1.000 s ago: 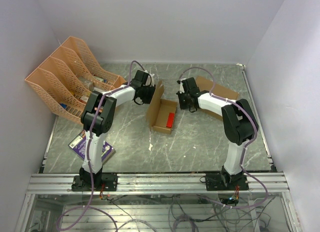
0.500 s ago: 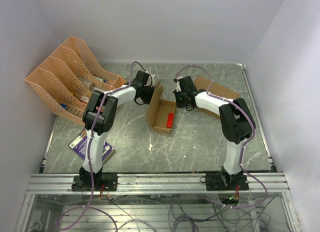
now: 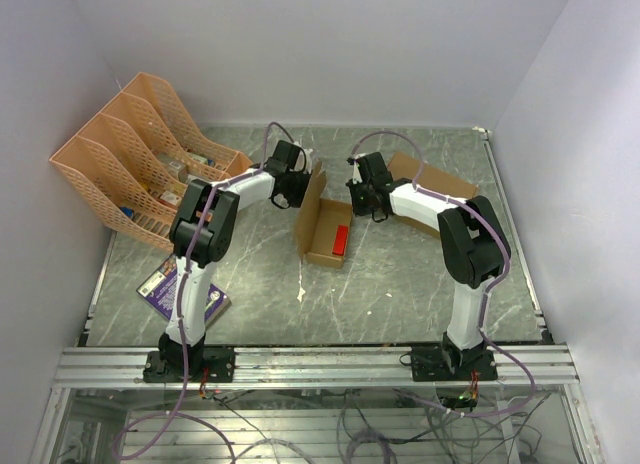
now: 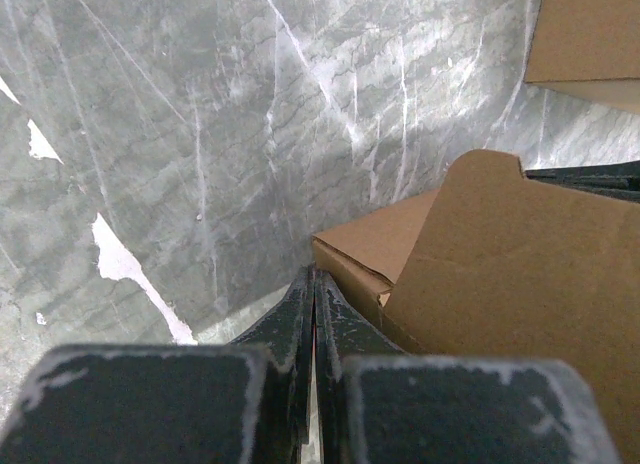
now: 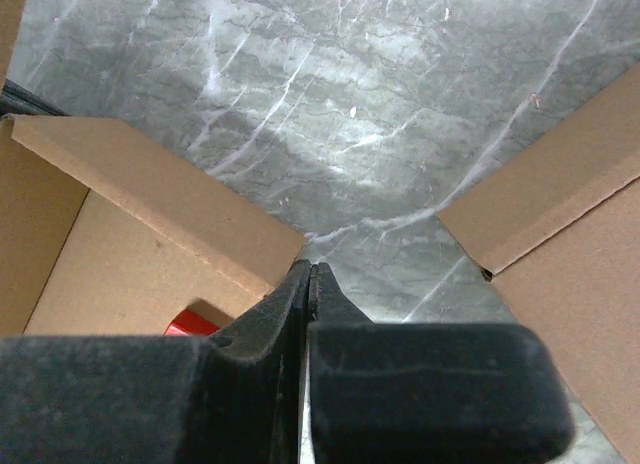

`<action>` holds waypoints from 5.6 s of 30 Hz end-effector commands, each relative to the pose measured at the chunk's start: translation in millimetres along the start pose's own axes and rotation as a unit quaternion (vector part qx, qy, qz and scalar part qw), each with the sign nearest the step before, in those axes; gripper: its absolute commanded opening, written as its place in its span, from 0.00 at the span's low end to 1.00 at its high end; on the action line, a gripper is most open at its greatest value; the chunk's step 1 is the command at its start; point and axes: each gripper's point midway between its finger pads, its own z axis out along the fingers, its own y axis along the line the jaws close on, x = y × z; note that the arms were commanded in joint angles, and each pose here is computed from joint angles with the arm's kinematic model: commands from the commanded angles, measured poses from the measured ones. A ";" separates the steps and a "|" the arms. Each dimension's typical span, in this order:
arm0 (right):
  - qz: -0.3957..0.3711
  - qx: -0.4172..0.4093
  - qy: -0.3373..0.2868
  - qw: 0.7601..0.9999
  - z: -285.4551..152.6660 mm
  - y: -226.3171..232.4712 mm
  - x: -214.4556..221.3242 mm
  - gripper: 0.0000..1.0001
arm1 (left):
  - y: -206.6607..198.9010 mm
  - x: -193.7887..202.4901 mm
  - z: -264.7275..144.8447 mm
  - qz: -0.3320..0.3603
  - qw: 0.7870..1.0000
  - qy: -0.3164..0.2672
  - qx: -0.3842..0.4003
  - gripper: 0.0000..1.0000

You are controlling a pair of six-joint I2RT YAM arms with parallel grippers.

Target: Fold the paper box

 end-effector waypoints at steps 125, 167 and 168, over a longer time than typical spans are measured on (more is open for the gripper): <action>-0.262 -0.367 -0.225 0.864 -94.9 -7.9 -55.3 0.11 | 43.4 35.9 -206.2 0.021 0.938 -0.347 -0.004 0.27; -0.275 -0.418 -0.089 0.861 -104.4 15.3 -35.0 0.67 | 1.0 36.3 -197.9 0.171 0.965 -0.194 0.032 0.65; -0.272 -0.418 -0.087 0.862 -102.7 15.4 -34.7 0.66 | 1.7 35.8 -197.0 0.171 0.965 -0.195 0.032 0.64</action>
